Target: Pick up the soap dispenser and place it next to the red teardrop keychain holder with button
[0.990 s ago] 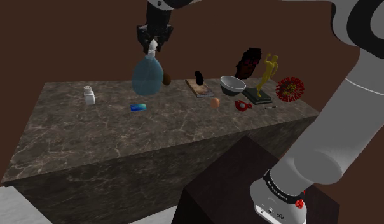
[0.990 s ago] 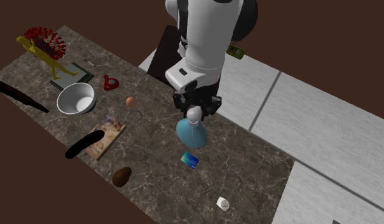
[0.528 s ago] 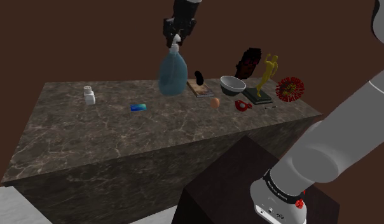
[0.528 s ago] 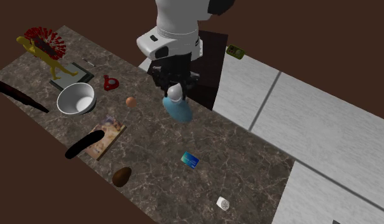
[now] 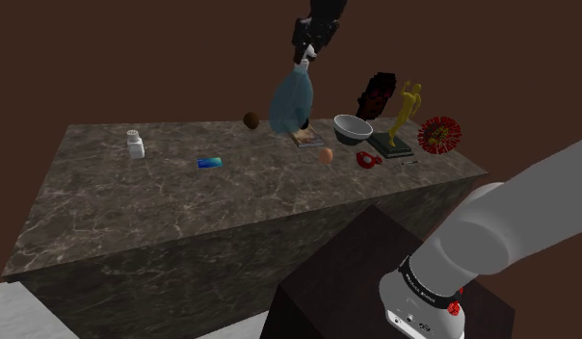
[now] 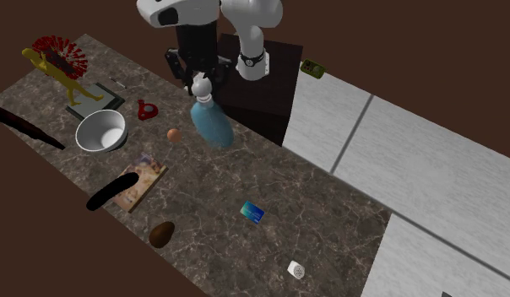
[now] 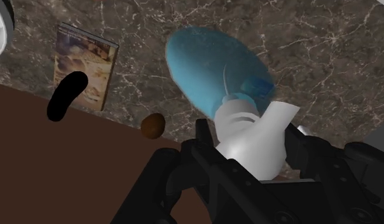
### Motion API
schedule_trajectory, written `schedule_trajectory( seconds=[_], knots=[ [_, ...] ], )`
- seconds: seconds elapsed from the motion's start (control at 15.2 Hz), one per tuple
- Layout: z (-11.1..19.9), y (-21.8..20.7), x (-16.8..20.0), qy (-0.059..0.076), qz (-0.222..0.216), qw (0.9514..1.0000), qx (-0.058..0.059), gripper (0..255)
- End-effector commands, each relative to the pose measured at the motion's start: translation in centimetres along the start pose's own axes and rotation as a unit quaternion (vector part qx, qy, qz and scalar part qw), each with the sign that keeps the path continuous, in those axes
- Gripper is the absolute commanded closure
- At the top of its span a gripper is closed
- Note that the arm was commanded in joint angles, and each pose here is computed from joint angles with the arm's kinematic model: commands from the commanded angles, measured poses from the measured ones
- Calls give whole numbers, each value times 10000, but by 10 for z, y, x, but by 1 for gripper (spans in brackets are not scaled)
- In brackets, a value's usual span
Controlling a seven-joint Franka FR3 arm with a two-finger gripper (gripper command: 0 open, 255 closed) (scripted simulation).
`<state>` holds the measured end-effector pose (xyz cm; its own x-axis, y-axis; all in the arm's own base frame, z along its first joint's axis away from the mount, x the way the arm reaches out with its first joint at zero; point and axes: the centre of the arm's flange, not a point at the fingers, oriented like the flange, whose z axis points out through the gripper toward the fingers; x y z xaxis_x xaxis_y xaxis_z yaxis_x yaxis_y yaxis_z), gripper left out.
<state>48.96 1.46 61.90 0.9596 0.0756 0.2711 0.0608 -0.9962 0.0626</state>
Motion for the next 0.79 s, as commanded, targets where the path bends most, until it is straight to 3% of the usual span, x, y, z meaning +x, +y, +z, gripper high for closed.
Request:
schedule_trajectory(
  seconds=[0.0,0.73],
  knots=[
    [-11,21,-11,3,-5,10000,3,255],
    [-75,134,-75,3,-5,10000,3,255]
  ],
)
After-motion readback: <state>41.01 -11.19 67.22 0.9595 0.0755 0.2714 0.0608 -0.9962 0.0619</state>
